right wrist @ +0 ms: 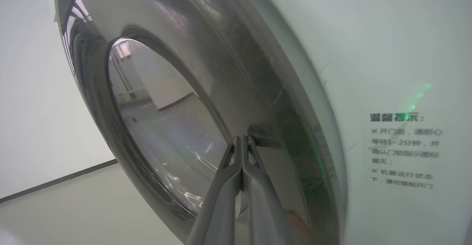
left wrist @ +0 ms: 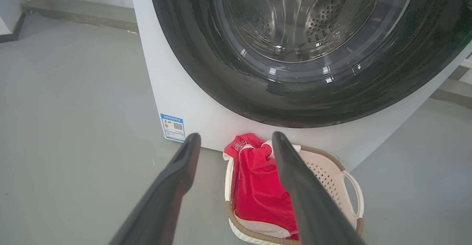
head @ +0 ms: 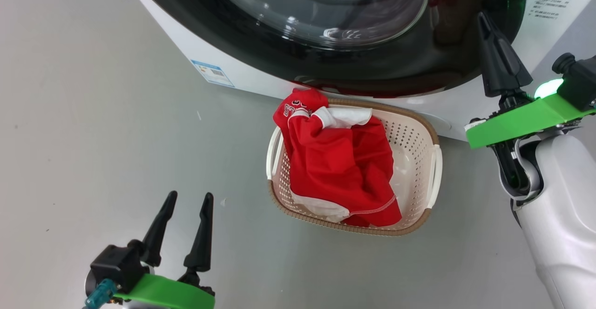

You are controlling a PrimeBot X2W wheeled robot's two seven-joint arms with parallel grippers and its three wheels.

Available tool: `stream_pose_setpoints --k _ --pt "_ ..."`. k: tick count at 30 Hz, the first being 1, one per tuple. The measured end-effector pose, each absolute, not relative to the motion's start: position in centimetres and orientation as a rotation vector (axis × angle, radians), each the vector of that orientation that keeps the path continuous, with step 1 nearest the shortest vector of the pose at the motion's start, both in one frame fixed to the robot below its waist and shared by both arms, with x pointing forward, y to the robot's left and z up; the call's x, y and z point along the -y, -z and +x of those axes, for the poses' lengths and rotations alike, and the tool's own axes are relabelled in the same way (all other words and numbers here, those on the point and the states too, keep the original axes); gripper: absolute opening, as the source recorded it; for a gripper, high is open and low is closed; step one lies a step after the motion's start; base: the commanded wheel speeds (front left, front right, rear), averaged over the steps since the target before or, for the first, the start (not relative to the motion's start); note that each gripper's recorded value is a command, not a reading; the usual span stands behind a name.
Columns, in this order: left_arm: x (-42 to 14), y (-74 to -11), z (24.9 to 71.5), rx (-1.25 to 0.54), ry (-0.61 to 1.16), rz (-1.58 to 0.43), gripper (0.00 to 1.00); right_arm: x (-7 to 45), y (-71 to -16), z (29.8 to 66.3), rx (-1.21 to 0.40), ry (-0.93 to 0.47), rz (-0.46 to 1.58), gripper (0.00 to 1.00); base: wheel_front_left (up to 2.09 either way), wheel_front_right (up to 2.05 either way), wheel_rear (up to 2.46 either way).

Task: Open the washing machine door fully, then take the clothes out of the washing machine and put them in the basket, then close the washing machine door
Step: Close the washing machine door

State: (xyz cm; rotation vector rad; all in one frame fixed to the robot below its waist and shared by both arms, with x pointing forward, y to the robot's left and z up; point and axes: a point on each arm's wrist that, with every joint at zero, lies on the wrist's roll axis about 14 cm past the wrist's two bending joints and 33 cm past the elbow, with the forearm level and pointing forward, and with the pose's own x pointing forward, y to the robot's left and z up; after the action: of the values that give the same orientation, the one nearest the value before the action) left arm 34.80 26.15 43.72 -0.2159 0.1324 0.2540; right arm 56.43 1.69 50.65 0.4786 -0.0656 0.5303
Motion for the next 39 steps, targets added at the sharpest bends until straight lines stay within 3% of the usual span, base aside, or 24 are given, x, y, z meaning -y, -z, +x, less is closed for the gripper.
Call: stream_pose_setpoints --k 14,16,18,19,39 --pt "-26.3 -44.2 35.6 -0.113 -0.250 -0.217 1.00 -2.1 -51.6 56.7 0.090 -0.543 0.489 0.00 0.00 0.00 0.00" --pt "-26.2 -44.4 35.6 -0.108 -0.247 -0.217 1.00 -2.0 -52.0 56.5 0.096 -0.545 0.477 0.17 0.00 0.00 0.00" --pt "-26.2 -44.6 35.5 -0.103 -0.245 -0.212 1.00 -1.9 -52.2 56.1 0.098 -0.549 0.468 0.47 0.00 0.00 0.00" --pt "-26.2 -44.7 35.5 -0.100 -0.245 -0.211 1.00 -1.8 -52.1 55.8 0.095 -0.551 0.463 1.00 0.00 0.00 0.00" --pt "-25.1 -45.6 34.6 -0.072 -0.185 -0.184 1.00 3.8 -47.7 47.3 -0.056 -0.449 0.383 1.00 0.00 0.00 0.00"
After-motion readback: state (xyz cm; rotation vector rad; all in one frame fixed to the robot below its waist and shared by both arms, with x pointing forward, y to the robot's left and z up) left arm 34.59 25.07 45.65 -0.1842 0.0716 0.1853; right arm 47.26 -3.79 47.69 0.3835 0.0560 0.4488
